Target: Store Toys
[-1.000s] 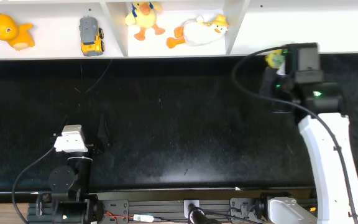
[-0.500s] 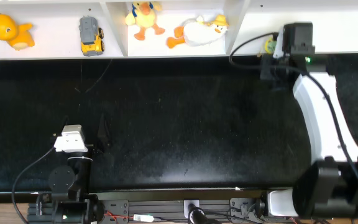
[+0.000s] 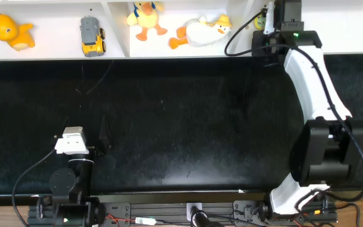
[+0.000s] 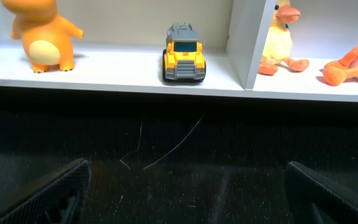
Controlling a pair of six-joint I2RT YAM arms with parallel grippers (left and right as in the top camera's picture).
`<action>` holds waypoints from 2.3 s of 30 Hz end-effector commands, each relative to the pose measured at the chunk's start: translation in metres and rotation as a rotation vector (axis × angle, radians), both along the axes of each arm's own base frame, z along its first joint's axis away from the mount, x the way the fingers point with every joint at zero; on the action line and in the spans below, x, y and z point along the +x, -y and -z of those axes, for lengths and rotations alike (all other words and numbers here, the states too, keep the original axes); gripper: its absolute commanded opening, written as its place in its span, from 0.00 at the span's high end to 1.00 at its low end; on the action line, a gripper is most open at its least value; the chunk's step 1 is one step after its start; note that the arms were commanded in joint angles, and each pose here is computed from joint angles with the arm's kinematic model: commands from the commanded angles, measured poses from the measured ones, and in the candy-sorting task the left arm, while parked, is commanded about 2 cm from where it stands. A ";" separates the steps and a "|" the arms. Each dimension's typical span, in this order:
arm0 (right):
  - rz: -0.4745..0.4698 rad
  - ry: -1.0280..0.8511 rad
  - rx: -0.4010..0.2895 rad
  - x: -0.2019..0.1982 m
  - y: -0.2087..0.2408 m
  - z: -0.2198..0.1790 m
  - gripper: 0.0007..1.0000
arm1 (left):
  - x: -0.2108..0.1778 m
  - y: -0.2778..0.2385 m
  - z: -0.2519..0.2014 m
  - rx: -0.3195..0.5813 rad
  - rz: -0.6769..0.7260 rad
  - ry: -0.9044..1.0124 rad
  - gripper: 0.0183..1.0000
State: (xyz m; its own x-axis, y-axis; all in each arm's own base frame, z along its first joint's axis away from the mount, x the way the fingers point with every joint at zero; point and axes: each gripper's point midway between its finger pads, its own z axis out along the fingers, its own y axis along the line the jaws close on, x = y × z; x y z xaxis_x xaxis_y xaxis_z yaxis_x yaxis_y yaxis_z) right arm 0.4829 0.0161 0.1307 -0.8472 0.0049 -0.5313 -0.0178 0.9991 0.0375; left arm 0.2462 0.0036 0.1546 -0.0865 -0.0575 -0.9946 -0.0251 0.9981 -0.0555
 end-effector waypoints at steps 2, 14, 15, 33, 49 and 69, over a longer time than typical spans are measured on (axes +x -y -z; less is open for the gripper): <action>-0.020 0.031 0.018 0.006 -0.007 -0.013 0.64 | 0.000 0.003 -0.001 -0.019 0.015 0.009 0.00; 0.033 0.058 0.003 -0.085 0.016 -0.077 0.30 | 0.000 0.003 -0.001 -0.019 0.014 0.009 0.00; 0.037 0.063 -0.003 -0.098 0.017 -0.077 0.27 | 0.000 0.003 -0.001 -0.019 0.014 0.009 0.00; 0.048 -0.169 -0.029 -0.270 0.019 -0.017 0.00 | 0.000 0.003 -0.001 -0.019 0.015 0.009 0.00; -0.134 -0.009 -0.314 -0.216 0.088 -0.030 0.00 | 0.000 0.003 -0.001 -0.019 0.014 0.009 0.00; -0.120 -0.112 -0.211 -0.224 0.198 0.043 0.00 | 0.000 0.003 -0.001 -0.019 0.014 0.009 0.00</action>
State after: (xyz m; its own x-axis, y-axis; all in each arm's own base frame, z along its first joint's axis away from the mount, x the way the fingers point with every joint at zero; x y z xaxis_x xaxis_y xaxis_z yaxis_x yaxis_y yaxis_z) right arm 0.2577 -0.1725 0.0837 -0.9008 -0.1775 -0.3963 -0.1342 0.9818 -0.1345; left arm 0.2462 0.0036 0.1546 -0.0865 -0.0575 -0.9946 -0.0251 0.9981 -0.0555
